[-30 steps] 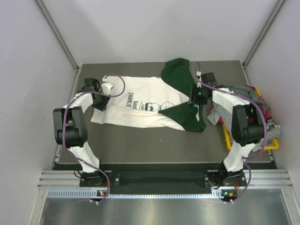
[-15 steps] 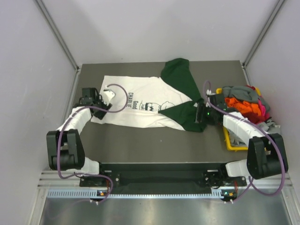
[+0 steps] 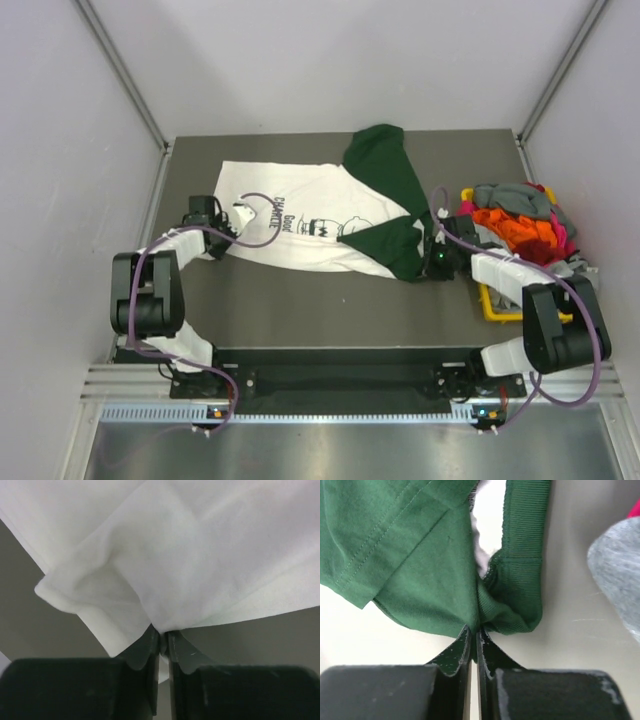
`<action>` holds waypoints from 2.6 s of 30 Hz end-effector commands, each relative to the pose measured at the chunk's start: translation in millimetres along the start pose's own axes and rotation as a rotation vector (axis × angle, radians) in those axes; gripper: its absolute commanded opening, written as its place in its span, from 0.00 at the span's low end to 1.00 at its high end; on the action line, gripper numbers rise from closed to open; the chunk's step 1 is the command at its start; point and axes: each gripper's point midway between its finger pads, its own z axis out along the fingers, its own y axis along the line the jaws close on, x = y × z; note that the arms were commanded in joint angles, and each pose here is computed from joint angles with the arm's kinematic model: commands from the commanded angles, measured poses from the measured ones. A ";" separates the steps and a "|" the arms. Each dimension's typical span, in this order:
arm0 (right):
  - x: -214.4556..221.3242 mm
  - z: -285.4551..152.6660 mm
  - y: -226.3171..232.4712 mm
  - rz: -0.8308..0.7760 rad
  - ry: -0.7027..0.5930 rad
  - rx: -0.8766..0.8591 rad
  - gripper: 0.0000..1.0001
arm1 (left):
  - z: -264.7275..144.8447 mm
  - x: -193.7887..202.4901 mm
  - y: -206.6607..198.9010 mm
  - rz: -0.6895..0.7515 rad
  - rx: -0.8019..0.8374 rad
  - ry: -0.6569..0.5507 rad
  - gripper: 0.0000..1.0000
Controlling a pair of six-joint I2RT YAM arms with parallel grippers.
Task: Fold and stack the t-shirts
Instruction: Fold the tshirt
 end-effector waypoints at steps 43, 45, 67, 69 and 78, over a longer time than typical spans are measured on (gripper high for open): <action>-87.1 -17.2 4.2 -0.117 -0.129 0.025 0.50 | -95.2 -203.9 -209.9 0.196 0.502 -0.397 0.60; -85.0 -8.0 2.0 -0.108 -0.107 0.025 0.47 | -78.2 -204.7 -222.2 0.191 0.526 -0.369 0.59; -322.3 49.4 92.7 -0.115 -0.364 -0.136 0.72 | 21.8 -100.3 119.5 -0.766 -0.060 -0.177 0.61; -345.8 56.8 100.4 -0.084 -0.413 -0.157 0.71 | 31.6 -85.9 138.9 -0.814 -0.084 -0.163 0.61; -344.6 143.9 96.7 0.053 -0.378 -0.216 0.63 | 60.6 -53.6 160.7 -0.872 -0.089 -0.123 0.61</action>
